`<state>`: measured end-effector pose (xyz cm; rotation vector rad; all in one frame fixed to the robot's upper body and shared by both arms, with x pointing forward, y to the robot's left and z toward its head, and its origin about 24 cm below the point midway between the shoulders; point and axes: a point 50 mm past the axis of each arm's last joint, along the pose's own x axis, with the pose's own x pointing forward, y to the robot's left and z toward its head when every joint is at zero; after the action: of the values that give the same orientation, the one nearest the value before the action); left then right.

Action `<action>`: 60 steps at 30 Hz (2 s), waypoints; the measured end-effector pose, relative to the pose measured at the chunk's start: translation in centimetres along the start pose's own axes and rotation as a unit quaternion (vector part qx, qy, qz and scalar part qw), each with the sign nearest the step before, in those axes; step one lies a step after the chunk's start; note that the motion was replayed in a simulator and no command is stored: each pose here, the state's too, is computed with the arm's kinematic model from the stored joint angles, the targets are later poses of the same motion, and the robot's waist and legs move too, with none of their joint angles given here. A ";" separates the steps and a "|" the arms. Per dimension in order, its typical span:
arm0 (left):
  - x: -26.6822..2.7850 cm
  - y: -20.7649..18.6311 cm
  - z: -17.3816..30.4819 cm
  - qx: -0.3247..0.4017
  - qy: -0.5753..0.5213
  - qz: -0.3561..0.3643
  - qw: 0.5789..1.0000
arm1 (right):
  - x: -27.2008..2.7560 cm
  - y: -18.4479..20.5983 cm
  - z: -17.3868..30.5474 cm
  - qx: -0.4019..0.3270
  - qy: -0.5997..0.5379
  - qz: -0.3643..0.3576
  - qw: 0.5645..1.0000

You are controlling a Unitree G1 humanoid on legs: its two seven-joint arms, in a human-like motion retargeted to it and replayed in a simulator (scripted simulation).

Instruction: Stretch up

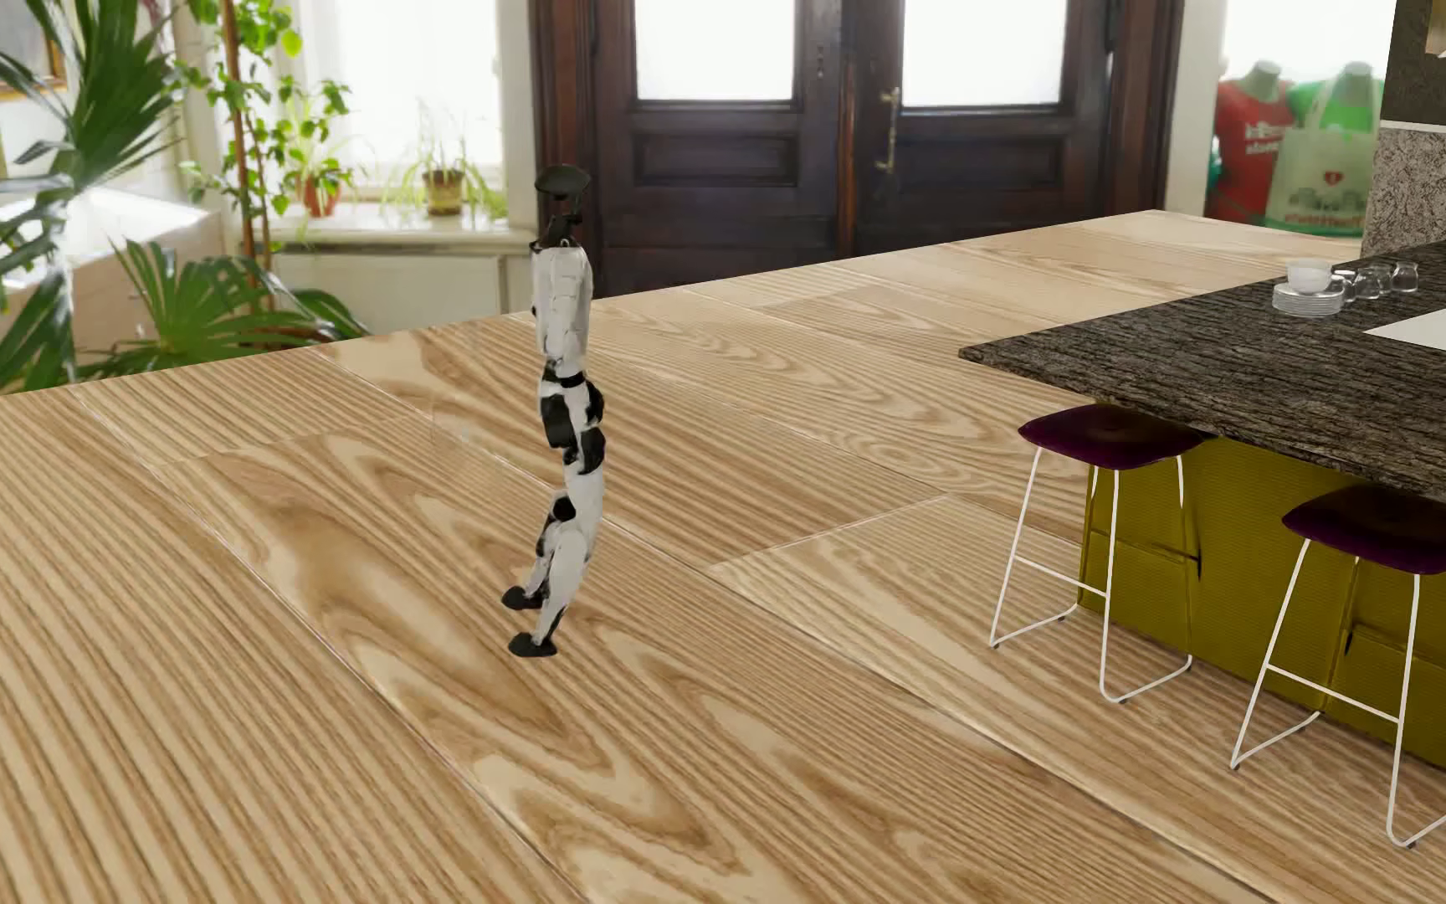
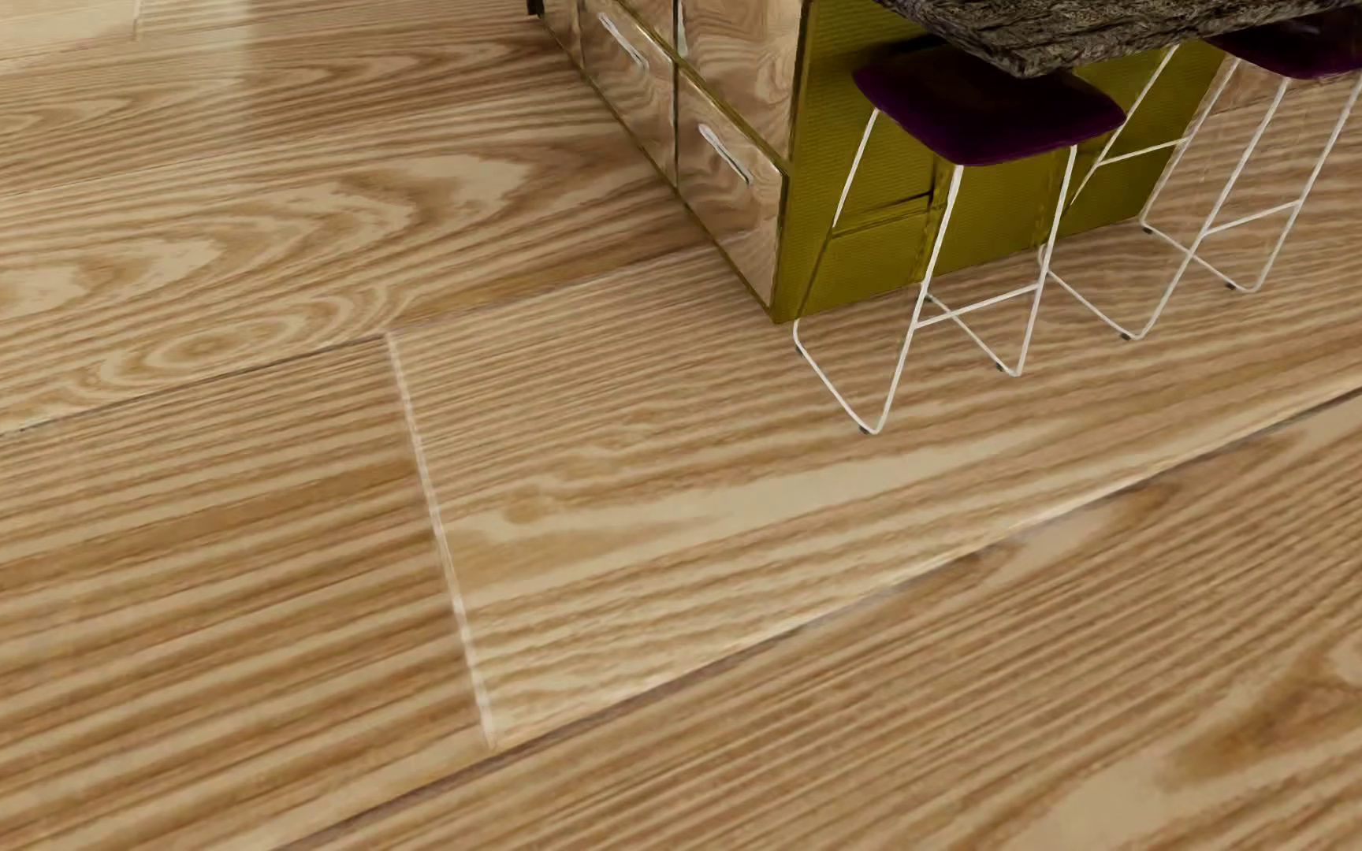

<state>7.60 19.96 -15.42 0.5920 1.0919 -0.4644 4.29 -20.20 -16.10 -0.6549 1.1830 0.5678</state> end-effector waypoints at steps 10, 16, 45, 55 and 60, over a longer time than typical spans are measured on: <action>-24.8 21.9 31.7 0.058 -0.636 0.369 0.675 | -25.1 -21.3 33.1 -0.156 -0.608 -0.358 0.691; -45.3 20.1 33.3 0.113 -0.799 0.469 0.358 | -47.3 -18.5 34.9 -0.214 -0.771 -0.477 0.364; -46.6 20.7 31.5 0.106 -0.793 0.499 0.333 | -48.3 -18.1 33.4 -0.225 -0.768 -0.496 0.337; -46.5 21.0 31.4 0.101 -0.790 0.502 0.338 | -48.2 -18.4 33.4 -0.220 -0.767 -0.497 0.341; -46.2 21.3 31.1 0.098 -0.787 0.505 0.340 | -47.9 -18.4 33.4 -0.220 -0.768 -0.495 0.343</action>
<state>23.70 18.61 41.98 0.5617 -1.3290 0.1292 25.36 -11.64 40.77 -0.7349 -1.2979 0.1528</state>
